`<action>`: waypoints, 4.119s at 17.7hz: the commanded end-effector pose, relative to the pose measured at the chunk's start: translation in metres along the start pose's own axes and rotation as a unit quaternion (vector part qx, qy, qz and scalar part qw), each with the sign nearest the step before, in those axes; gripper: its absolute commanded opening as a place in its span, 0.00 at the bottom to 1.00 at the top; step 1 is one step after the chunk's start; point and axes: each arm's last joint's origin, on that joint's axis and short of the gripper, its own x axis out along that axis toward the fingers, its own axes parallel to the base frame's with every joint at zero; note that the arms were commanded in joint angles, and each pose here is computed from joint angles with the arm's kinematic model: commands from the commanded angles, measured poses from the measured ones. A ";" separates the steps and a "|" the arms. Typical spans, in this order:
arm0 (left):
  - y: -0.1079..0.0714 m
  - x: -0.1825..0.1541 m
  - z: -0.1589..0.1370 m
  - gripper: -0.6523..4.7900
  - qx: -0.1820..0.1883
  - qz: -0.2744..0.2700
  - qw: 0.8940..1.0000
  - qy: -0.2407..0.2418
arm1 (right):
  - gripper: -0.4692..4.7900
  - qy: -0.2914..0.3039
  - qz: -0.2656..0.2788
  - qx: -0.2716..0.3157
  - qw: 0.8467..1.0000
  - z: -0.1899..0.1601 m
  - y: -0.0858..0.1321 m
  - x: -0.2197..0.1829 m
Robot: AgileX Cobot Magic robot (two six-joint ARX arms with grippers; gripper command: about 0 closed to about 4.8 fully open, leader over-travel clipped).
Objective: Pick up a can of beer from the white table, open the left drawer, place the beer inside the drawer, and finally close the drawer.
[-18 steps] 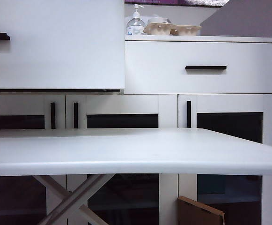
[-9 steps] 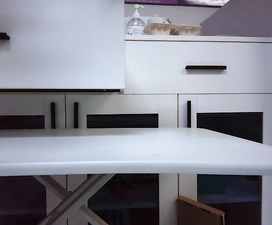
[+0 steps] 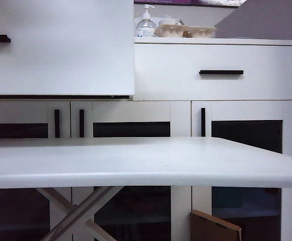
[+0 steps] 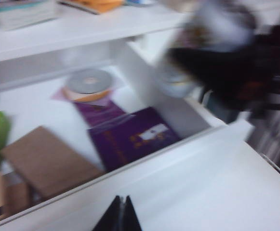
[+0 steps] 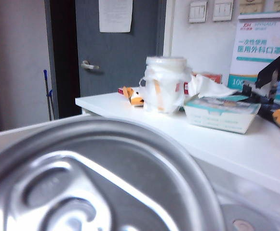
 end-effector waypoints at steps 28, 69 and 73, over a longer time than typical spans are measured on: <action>-0.006 0.005 0.003 0.11 -0.007 -0.005 1.000 -0.003 | 0.08 0.100 0.005 -0.075 0.992 0.020 0.012 0.008; 0.014 0.071 -0.126 0.11 -0.040 0.096 0.994 -0.042 | 0.08 0.155 -0.026 0.022 0.987 0.072 0.090 -0.292; 0.022 0.096 -0.126 0.11 -0.070 0.147 0.985 -0.052 | 0.08 0.112 0.010 0.018 0.993 0.065 0.100 -0.286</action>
